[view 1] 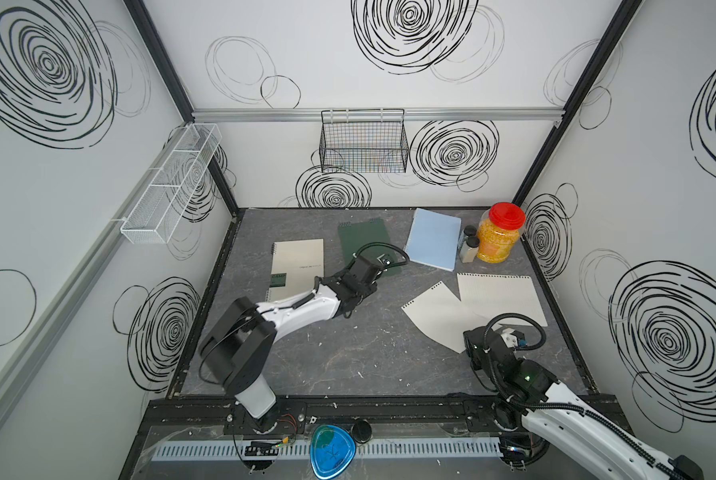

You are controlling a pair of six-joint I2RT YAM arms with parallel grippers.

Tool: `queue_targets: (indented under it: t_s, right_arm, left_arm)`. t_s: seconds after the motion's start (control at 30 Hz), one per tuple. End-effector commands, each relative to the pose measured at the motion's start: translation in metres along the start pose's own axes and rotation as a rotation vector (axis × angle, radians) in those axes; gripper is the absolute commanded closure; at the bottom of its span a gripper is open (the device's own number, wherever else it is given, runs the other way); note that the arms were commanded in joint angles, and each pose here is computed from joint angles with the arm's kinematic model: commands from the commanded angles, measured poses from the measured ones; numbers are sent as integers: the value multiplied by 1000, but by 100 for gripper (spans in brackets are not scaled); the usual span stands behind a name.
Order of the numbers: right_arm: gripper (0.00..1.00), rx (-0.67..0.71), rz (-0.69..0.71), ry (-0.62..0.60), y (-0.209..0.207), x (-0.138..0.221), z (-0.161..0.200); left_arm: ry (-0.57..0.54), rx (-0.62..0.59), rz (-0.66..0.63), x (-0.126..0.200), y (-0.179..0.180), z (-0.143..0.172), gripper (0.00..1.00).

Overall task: Tear off pages from different notebooks
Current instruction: Move the notebook to the center of the board, then place the paper at the center of the board.

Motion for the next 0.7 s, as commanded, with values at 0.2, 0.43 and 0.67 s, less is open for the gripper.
queue_targets:
  t_s: [0.2,0.43,0.67]
  right_arm:
    - [100,-186,-20,-200,1,-3,-1]
    - [100,-186,22,-220,16,-19,16]
    - [100,-162,14,-152,25,-21,32]
  left_arm:
    - [-368,445,4,99,32,44,40]
    - [-392,790,-128,121,61,108,22]
    - [-282,1061,-237,113,86,158,5]
Point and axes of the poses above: each gripper's point midway between its finger pads, its own x axis back along the fingers, its own y axis along the line the jaws close on, z = x × y, the point moved 10 cm from there along x, back along the fingers, and after that the axes turned 9 degrees about x, right-handed, at the moved point
